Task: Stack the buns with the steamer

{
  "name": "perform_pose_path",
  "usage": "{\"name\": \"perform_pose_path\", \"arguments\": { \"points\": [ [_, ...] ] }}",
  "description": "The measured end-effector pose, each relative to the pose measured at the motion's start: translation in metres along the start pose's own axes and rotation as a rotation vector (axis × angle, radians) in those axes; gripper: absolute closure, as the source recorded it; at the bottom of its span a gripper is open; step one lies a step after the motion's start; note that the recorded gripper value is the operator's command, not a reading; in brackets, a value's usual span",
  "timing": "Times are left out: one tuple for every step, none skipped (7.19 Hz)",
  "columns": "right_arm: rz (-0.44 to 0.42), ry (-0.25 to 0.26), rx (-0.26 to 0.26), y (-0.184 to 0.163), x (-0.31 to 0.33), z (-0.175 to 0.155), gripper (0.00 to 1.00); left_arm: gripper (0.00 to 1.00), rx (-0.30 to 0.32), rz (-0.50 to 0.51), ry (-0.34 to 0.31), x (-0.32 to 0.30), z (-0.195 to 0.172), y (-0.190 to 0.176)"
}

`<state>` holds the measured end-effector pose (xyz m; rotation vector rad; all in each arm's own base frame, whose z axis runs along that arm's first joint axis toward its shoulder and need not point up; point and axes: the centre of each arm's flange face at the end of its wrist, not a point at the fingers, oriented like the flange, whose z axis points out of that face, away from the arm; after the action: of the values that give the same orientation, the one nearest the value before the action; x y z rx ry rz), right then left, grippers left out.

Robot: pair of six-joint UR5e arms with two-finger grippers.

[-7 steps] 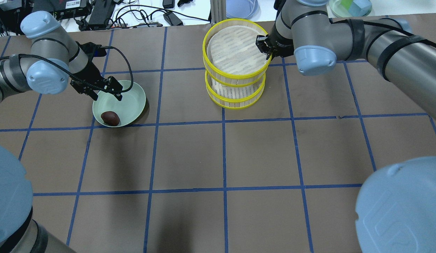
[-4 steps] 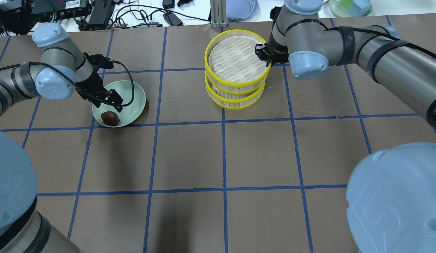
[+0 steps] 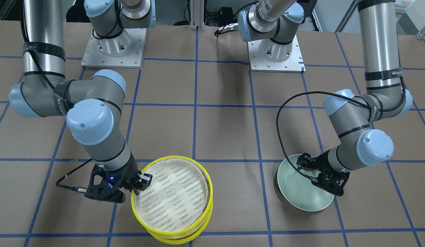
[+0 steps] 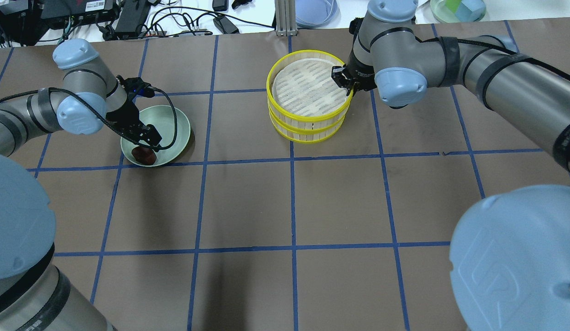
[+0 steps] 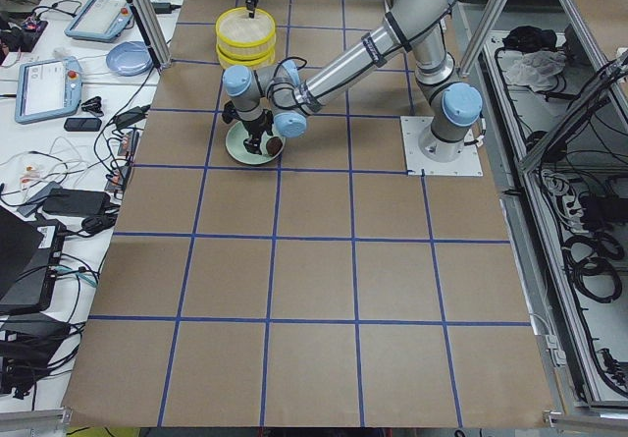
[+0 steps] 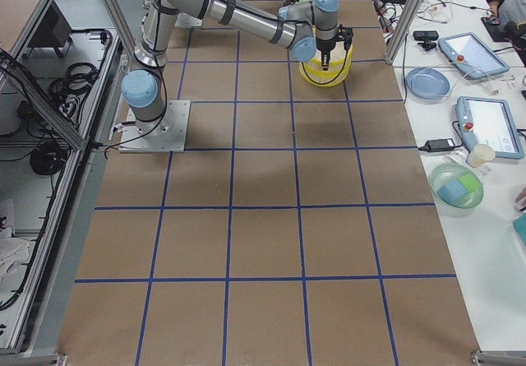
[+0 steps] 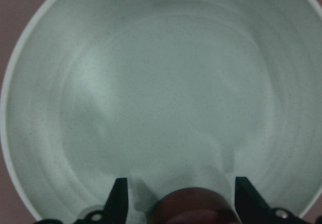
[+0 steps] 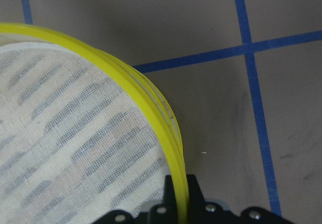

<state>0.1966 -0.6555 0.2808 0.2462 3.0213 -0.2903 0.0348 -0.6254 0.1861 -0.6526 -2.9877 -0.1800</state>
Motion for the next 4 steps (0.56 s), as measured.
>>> {"name": "perform_pose_path", "arguments": {
  "points": [
    [0.002,-0.003,0.007,-0.0011,-0.0007,-0.0006,1.0,1.0,-0.014,0.003,-0.014,-0.0017,0.0014,0.001],
    [0.006,-0.004,0.012,-0.0019,-0.0012,-0.0008,1.0,1.0,-0.025,0.004,-0.028,-0.0033,0.0012,0.002],
    [0.013,-0.005,0.018,-0.0029,-0.0013,0.0007,1.0,1.0,-0.026,0.002,-0.036,-0.0044,-0.0005,0.0016],
    [0.022,-0.007,0.021,-0.0036,-0.0015,0.0032,1.0,1.0,-0.02,-0.004,-0.041,-0.0054,-0.0035,0.0003]
  ]
}}
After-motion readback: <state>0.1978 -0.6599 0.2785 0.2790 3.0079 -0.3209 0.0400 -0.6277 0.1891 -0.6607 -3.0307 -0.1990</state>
